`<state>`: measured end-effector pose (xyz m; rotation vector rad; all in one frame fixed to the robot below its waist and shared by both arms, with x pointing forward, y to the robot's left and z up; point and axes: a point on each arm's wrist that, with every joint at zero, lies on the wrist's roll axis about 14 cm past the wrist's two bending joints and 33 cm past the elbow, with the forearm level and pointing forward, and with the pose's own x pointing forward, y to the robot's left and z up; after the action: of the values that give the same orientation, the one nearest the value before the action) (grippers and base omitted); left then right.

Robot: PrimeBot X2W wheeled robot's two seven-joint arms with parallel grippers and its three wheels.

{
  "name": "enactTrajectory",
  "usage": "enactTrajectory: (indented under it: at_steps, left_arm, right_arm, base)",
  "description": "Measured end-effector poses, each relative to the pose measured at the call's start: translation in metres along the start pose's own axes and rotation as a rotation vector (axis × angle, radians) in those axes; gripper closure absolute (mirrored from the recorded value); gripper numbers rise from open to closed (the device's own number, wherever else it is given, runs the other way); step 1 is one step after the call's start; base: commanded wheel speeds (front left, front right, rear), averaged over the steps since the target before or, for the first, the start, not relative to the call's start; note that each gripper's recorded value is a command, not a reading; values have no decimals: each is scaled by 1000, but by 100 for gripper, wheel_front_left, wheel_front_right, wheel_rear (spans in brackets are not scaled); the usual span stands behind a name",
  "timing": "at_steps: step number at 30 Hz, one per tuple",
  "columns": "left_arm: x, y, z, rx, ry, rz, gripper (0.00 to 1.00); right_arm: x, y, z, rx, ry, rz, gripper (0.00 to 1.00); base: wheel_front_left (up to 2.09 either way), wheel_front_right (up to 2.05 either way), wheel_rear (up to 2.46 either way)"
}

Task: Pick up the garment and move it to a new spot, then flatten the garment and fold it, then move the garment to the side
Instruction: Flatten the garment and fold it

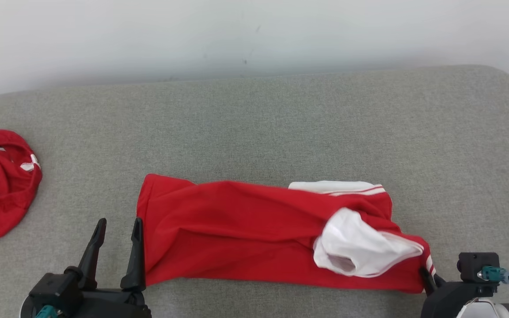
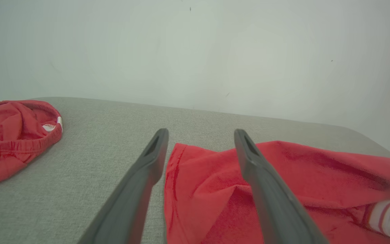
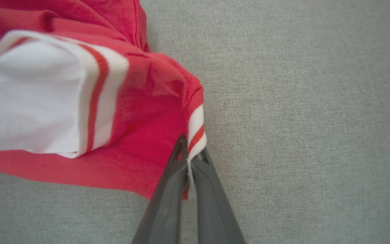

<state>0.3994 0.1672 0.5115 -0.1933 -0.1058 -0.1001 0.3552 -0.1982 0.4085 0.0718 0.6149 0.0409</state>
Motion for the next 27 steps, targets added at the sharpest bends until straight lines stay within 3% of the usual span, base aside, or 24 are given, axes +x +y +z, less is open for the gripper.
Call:
enactTrajectory:
  at_steps: [1,2,3,7,12,17,22,27]
  left_arm:
    - [0,0,0,-1,-1,-1,0]
    - [0,-1,1,0,-1,-1,0]
    - [-1,-1,1,-1,-2,-1,0]
    - [-3,-1,3,-2,-7,2,0]
    - [-7,2,6,-2,-15,12,0]
    - [-10,3,6,-3,-14,18,0]
    - [-13,2,6,-5,-12,18,0]
    - [-16,4,8,-5,-18,27,0]
  right_arm:
    - [0,-1,-4,1,20,-7,88]
    - [0,-2,-8,-4,37,-13,51]
    - [0,-3,-8,-2,39,-16,0]
    - [-3,-13,-2,1,39,-55,0]
    - [-12,-32,34,-1,-49,-120,0]
    - [-16,-19,74,-18,-127,-89,0]
    - [-12,-10,42,-10,87,-62,0]
    - [-18,-27,19,-1,191,-112,0]
  base:
    - [0,0,0]
    - [0,0,0]
    - [0,0,0]
    - [0,0,0]
    - [0,0,0]
    - [0,0,0]
    - [0,0,0]
    - [0,0,0]
